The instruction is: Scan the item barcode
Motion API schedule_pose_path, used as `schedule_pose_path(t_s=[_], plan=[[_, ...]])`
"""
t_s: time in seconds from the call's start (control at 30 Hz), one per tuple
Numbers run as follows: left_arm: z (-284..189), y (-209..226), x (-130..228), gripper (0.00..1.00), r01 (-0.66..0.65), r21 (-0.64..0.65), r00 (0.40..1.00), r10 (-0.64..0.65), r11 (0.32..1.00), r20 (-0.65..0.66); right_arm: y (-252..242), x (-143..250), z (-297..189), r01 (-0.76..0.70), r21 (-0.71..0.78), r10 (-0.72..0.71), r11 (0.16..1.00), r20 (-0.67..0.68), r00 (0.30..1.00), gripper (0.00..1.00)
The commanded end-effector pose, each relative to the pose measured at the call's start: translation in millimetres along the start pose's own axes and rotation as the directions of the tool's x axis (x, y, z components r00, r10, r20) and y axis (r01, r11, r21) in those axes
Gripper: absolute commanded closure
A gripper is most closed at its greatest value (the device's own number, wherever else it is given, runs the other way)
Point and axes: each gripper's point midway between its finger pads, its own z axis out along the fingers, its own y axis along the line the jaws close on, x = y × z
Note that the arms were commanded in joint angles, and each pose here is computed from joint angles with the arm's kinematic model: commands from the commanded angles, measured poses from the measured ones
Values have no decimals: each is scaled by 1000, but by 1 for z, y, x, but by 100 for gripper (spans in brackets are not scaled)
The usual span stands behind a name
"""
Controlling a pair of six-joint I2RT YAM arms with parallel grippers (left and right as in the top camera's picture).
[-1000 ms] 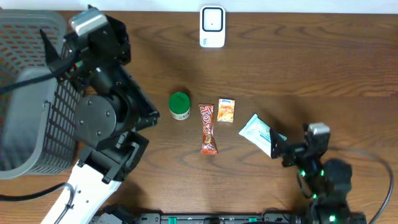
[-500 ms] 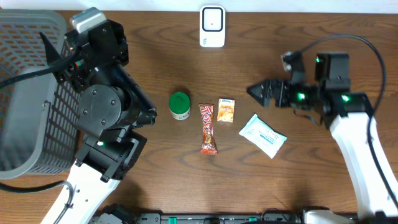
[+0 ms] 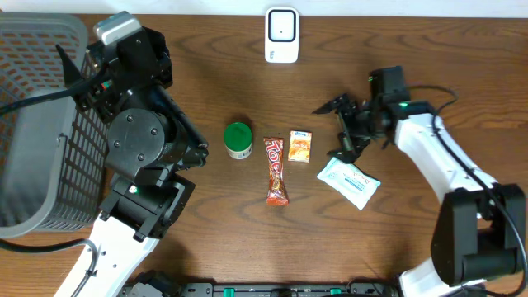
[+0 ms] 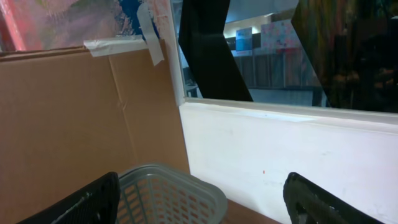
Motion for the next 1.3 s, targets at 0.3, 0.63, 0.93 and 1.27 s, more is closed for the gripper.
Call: schedule_pose_path(t_s=[0.3, 0.63, 0.93, 1.27], plan=[[0, 7, -3, 16, 70, -19, 998, -70, 997, 1, -13, 19, 35, -455, -2, 439, 890, 267, 858, 1], [0, 9, -4, 16, 89, -19, 996, -89, 996, 4, -9, 2, 54, -460, -44, 449, 887, 319, 835, 1], [-1, 10, -4, 16, 89, -20, 996, -89, 996, 3, -9, -5, 96, -469, -14, 459, 883, 235, 857, 1], [0, 9, -3, 16, 82, -19, 997, -82, 996, 1, -28, -13, 100, -467, 55, 438, 882, 266, 859, 30]])
